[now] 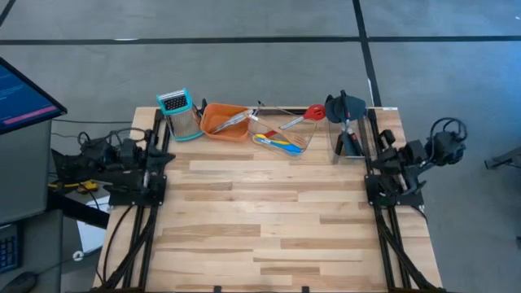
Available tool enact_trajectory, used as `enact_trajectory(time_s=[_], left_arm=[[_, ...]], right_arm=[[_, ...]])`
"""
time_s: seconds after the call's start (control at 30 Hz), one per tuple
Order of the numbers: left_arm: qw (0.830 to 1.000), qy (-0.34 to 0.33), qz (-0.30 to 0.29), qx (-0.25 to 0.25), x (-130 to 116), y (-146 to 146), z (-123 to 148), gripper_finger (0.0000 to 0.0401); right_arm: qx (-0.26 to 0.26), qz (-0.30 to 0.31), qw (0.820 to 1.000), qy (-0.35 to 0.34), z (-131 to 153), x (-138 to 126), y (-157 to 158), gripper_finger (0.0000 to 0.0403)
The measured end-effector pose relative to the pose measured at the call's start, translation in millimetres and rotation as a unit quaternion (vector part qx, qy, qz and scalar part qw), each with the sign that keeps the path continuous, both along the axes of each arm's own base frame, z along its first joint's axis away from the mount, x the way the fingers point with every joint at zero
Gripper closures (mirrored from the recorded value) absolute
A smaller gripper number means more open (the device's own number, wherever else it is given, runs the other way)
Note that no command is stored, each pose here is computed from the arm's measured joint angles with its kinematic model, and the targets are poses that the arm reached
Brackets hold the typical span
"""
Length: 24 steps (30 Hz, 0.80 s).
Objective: Pick & Place Kitchen Items
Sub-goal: Return to Home Position
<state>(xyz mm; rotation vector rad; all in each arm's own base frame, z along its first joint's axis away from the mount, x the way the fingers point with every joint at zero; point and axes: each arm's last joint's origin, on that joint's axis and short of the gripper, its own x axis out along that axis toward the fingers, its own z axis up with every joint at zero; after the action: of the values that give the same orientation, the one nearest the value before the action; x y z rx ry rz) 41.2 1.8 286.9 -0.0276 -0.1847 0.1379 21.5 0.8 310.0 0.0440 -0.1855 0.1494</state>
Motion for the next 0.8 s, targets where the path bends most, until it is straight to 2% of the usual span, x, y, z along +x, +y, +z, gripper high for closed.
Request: enact_trajectory(time_s=[0.07,0.17,0.23,0.53,0.8], left_arm=[[0.998,0.000,-0.054,0.011,1.5,-3.4,-1.6,0.0400],[0.991,0.007,-0.129,0.025,4.3,-8.4,-6.6,0.0400],[0.988,0.013,-0.150,0.029,6.8,-10.0,-11.0,0.0400],[0.987,0.058,-0.146,0.029,23.7,-12.6,-42.5,0.0400],[0.985,0.087,-0.146,0.031,36.1,-14.7,-70.0,0.0400]], right_arm=[[-0.004,0.025,1.000,0.003,-7.3,5.9,4.6,0.0403],[-0.010,0.031,0.999,0.015,-19.3,14.3,9.2,0.0403],[-0.015,0.031,0.999,0.027,-29.1,20.3,12.3,0.0403],[-0.034,0.031,0.997,0.066,-68.5,41.1,23.0,0.0403],[-0.042,0.056,0.995,0.077,-81.8,45.9,27.7,0.0403]])
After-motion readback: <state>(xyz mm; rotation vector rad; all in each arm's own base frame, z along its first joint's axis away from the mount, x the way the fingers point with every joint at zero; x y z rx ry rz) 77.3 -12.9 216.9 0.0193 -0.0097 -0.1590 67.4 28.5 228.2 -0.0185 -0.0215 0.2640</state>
